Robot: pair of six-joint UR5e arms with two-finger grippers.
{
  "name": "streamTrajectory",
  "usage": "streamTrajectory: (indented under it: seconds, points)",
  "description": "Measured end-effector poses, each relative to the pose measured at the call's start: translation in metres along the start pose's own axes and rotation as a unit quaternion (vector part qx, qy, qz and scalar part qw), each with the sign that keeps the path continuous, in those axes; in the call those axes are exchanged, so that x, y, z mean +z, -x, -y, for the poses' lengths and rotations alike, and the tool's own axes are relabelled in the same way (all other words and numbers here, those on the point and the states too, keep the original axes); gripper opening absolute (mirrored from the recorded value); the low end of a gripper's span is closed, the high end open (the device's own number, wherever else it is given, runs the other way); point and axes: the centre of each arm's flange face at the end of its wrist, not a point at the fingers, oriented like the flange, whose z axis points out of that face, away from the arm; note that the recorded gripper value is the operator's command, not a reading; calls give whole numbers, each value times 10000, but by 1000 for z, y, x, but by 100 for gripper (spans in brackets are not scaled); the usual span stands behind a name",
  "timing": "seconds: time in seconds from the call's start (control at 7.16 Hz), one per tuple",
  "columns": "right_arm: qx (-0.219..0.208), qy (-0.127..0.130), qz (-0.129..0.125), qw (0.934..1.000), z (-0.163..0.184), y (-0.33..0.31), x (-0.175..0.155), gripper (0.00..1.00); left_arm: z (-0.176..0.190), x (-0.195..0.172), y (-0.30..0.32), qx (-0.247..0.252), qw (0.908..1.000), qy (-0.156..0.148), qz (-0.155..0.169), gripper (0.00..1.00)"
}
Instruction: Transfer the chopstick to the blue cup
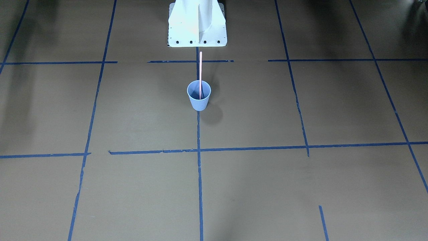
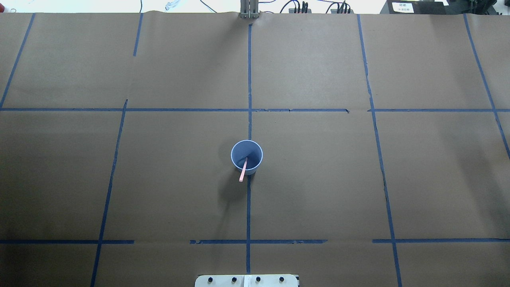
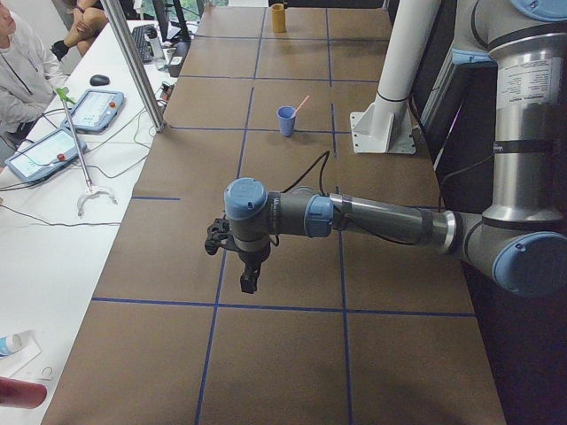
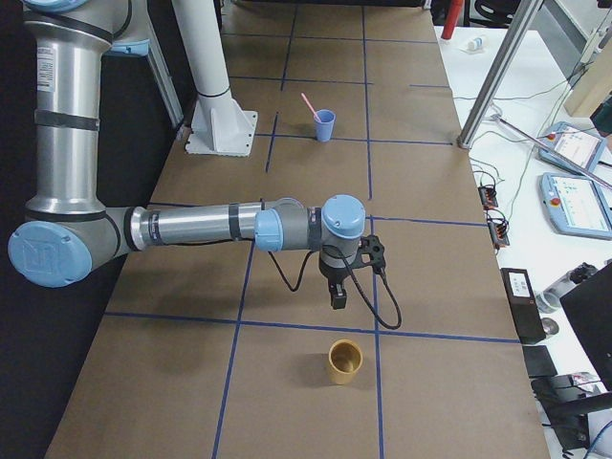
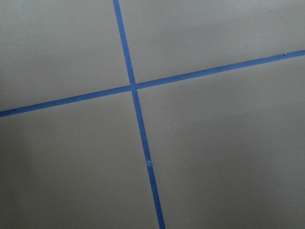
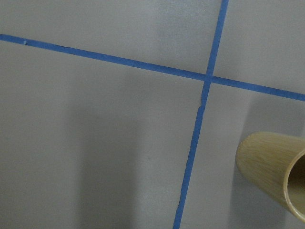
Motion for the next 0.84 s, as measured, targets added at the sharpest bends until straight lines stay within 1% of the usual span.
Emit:
streamTrajectory:
  seconds: [0.42, 0.84]
  points:
    - [7, 1, 1, 10000, 2, -1, 1, 100, -5, 9, 10, -125, 9999, 95, -10, 100]
    - [20, 9, -17, 10000, 10, -2, 2, 100, -4, 9, 12, -144, 9998, 104, 18, 100]
